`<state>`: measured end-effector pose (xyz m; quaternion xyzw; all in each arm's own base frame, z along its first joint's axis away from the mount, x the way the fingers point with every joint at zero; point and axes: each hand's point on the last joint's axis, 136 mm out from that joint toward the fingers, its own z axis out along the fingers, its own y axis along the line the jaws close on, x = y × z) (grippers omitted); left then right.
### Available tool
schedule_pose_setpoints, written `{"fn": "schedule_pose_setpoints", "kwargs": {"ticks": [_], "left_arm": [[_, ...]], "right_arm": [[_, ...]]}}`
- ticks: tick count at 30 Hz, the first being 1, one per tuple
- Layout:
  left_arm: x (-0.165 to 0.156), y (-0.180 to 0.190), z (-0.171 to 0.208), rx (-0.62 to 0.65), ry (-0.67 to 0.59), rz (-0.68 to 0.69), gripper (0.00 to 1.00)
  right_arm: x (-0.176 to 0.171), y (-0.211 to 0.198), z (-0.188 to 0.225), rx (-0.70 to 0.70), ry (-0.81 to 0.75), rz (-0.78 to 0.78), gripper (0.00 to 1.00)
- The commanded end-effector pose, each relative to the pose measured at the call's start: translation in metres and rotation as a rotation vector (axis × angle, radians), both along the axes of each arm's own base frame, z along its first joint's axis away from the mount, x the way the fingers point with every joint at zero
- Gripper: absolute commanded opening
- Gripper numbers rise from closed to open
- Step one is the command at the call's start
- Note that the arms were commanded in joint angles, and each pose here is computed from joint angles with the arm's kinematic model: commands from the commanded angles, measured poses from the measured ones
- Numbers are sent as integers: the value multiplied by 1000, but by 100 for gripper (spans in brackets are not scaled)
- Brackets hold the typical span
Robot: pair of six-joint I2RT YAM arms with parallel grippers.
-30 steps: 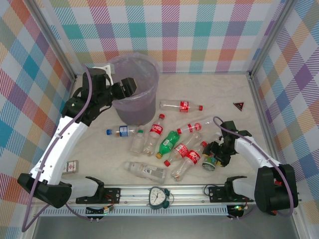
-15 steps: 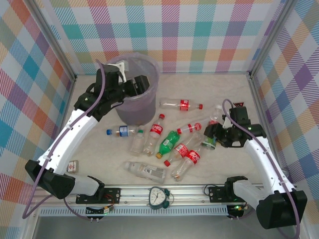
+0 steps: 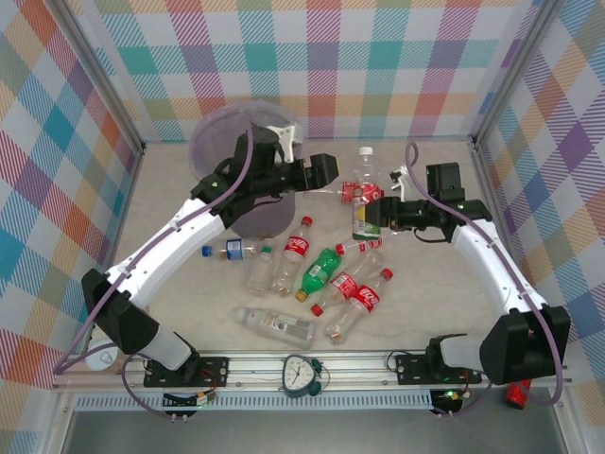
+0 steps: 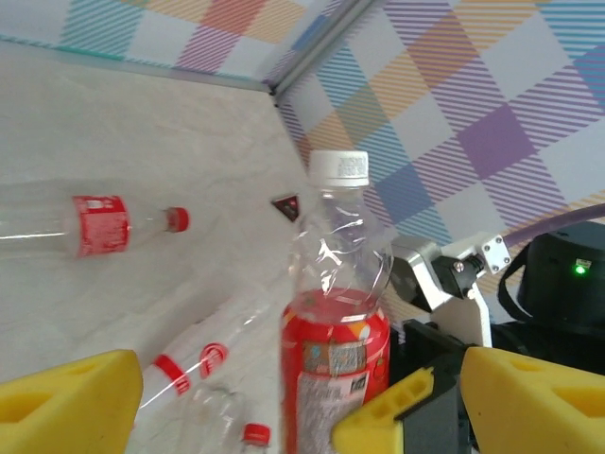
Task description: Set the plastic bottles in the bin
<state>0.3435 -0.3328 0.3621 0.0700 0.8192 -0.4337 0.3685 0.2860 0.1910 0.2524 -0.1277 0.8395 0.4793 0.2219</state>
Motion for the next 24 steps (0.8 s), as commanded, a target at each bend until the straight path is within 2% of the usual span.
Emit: {"fn": "schedule_pose_setpoints", "kwargs": {"ticks": [1,7,11,18,24], "left_arm": [[4,-25,10,-93,-31,-33,86],[10,-55,-12,-105,10,-63,83],[8,-68,-30,-38,31,-72,82],[6,-77,-41,-42,60,-80,63],[6,-76,-41,-37,59,-76,50]], "right_arm": [[-9,21,32,106,-113,161,47],[-14,32,33,136,-105,206,49],[-13,33,31,136,-92,200,49],[-7,33,26,121,-94,180,49],[-4,33,23,115,-86,175,52]]}}
